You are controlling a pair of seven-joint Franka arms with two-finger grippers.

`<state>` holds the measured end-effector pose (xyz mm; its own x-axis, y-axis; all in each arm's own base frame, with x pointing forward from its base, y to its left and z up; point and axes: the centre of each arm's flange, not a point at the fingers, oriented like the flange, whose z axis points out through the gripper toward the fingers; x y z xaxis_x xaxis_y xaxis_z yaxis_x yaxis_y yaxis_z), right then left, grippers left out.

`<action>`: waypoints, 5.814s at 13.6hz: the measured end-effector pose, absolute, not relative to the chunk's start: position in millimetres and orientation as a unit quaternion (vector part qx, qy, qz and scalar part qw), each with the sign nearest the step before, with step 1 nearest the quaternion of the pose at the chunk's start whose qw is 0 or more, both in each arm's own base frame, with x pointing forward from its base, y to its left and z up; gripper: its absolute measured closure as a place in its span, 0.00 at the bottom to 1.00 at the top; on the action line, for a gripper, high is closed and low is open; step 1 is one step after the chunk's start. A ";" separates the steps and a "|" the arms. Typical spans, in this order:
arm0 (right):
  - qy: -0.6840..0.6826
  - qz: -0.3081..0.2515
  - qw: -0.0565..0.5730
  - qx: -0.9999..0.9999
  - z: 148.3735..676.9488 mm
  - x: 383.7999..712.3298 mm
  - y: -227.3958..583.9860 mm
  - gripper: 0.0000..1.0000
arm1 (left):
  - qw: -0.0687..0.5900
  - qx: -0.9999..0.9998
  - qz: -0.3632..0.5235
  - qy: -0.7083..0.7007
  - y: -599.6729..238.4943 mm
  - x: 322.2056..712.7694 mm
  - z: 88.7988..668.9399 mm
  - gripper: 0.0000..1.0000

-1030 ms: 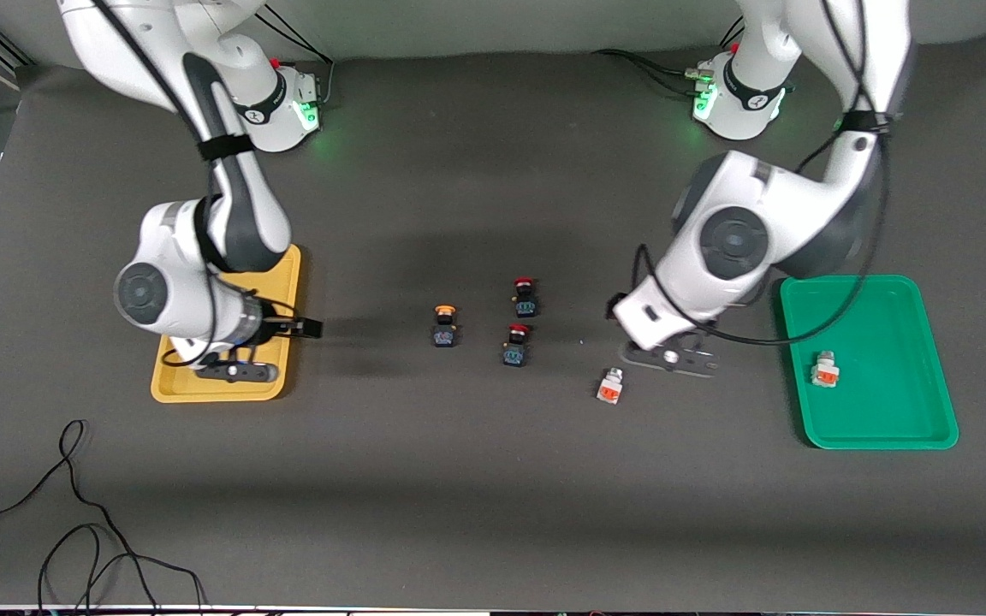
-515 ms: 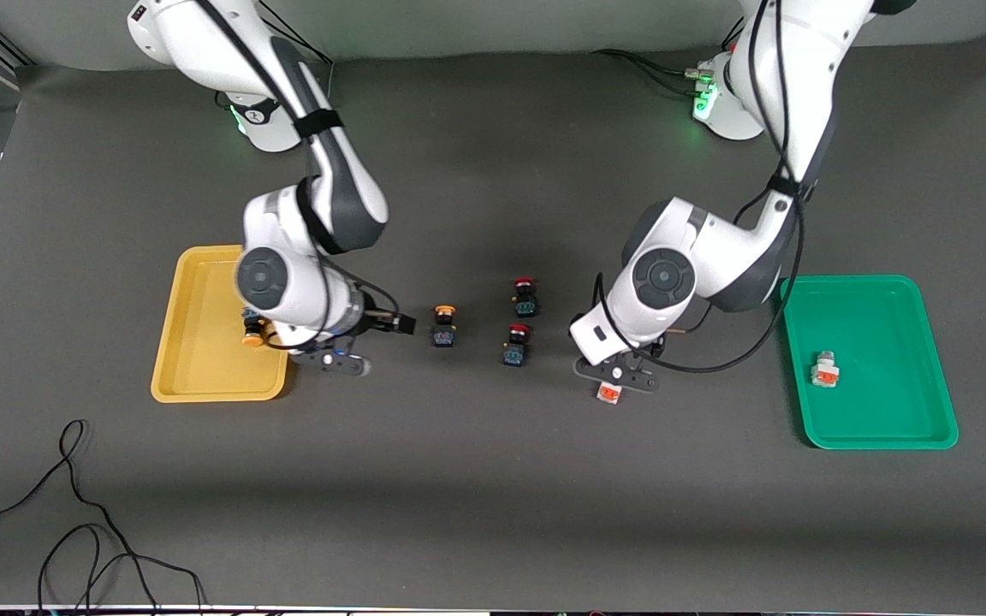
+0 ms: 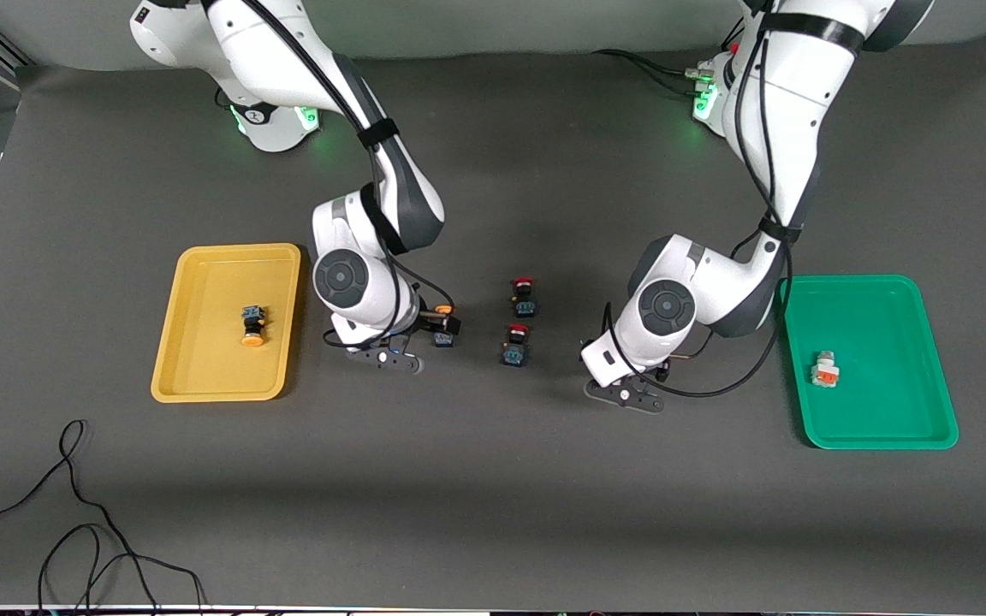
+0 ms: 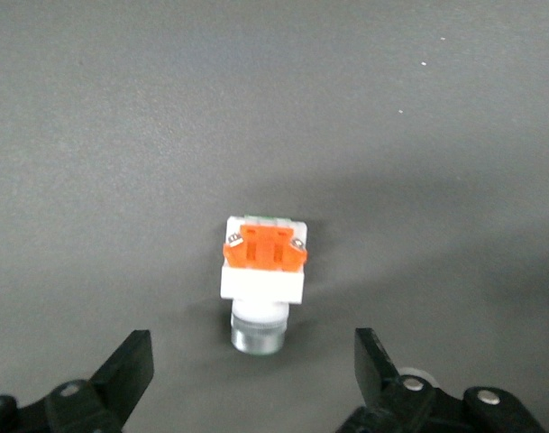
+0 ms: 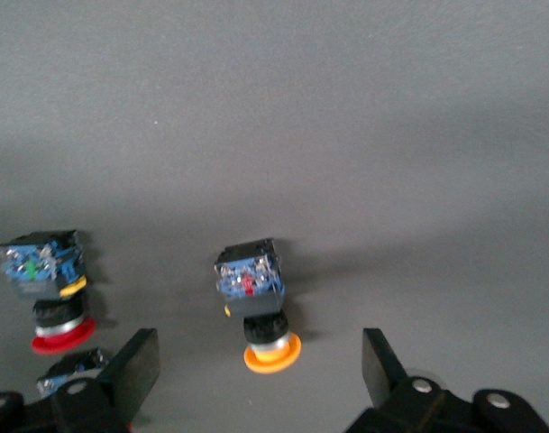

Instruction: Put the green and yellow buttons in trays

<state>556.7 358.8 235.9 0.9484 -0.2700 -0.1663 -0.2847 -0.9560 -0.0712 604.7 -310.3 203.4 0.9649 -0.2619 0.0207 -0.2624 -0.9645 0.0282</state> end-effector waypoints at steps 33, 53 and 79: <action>-0.067 0.111 -0.002 -0.992 319.4 585.2 -27.9 0.59 | 0.008 0.993 -0.105 -0.043 184.6 627.0 361.5 0.59; -0.080 0.070 0.015 -0.994 202.9 552.9 -69.1 0.25 | 0.007 0.996 -0.082 -0.031 202.8 631.7 263.1 0.00; 0.102 0.136 0.017 -0.985 603.6 592.7 -22.6 0.00 | -0.024 0.993 0.007 -0.116 -29.7 570.4 626.3 0.00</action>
<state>592.7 -22.6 603.6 0.9420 -0.1962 -0.2721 -0.2053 -0.9787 -0.0047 570.4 -29.7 626.3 0.9731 -0.2304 0.0079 -0.2298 -0.9720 -0.0498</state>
